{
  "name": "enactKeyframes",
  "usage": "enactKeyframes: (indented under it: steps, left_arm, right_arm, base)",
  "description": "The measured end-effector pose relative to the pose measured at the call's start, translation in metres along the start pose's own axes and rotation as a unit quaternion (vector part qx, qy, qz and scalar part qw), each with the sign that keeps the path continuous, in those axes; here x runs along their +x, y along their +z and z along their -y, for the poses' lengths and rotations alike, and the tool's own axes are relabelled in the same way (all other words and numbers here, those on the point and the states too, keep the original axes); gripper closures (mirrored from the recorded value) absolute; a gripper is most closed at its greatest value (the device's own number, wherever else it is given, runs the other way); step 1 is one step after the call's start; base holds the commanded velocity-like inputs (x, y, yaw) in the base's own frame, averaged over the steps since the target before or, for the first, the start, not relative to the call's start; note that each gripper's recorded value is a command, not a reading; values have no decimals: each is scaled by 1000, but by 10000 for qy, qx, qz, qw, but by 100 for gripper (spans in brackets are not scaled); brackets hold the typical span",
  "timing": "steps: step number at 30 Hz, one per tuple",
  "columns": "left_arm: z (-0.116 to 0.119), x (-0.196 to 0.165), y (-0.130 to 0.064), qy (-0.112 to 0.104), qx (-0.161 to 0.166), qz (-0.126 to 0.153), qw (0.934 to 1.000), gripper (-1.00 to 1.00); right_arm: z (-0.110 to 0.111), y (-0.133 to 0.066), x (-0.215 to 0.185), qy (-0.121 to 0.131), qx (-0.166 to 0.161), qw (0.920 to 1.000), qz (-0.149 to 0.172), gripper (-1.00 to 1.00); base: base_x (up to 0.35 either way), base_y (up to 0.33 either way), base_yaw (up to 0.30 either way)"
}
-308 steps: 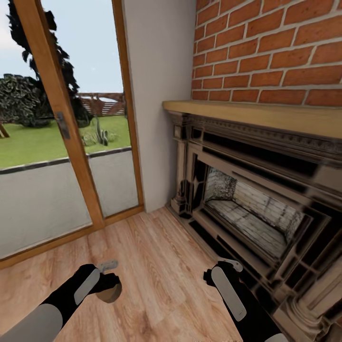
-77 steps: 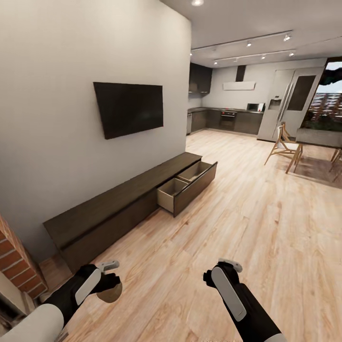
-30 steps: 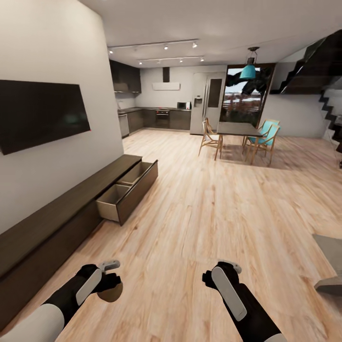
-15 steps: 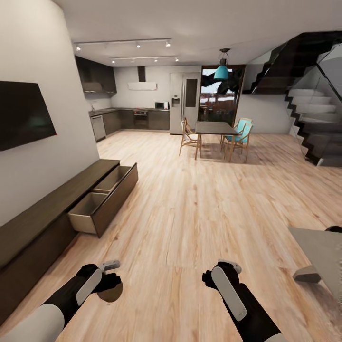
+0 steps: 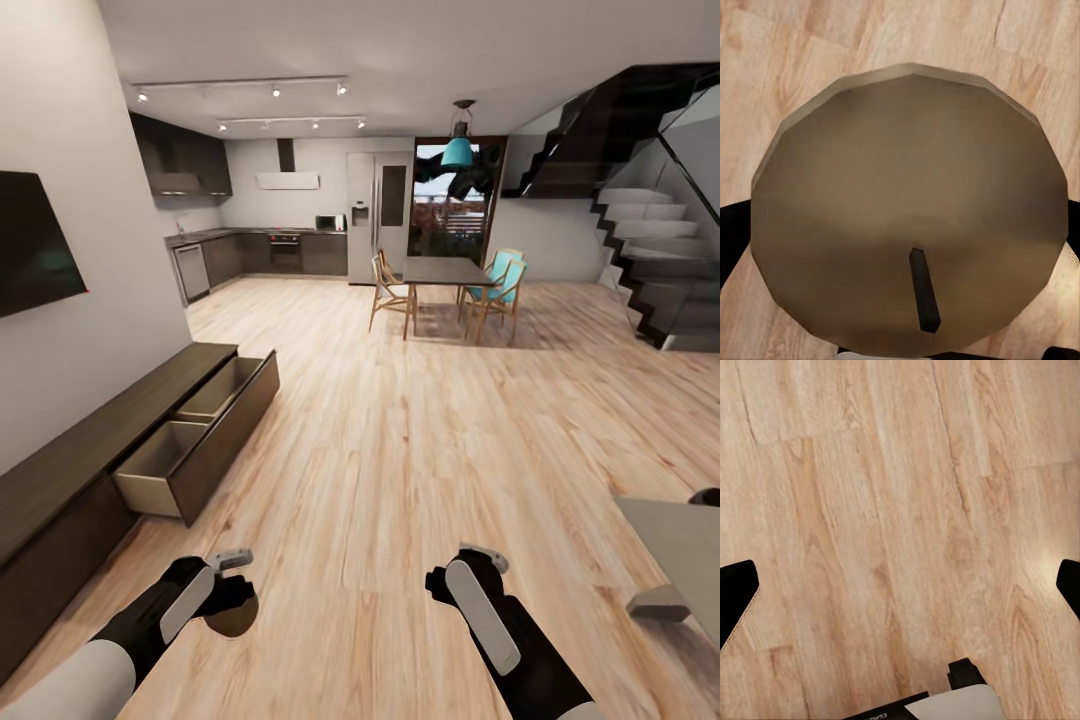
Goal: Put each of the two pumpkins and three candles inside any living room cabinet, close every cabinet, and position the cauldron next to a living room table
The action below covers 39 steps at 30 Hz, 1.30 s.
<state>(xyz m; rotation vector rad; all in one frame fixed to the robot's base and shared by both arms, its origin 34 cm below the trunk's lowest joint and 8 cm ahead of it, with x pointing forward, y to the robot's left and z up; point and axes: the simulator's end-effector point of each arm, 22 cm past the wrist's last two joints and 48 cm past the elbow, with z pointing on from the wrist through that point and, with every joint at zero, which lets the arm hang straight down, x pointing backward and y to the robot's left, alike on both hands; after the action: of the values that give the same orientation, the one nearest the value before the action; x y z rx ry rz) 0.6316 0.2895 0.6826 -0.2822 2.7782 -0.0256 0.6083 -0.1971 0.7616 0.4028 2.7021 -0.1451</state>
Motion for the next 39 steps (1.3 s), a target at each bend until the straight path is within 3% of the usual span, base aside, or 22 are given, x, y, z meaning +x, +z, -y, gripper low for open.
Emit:
enactKeyframes:
  steps: [15, 39]
  left_arm:
    - [1, -1, 0, 4, 7, 9, 10000, 100]
    - [1, -2, -1, 8, 7, 25, 10000, 100]
  right_arm:
    - [0, 0, 0, 0, -3, 10000, 0, -100]
    - [0, 0, 0, 1, -1, 10000, 1, -100]
  base:
    - [333, 0, 74]
    - [333, 0, -80]
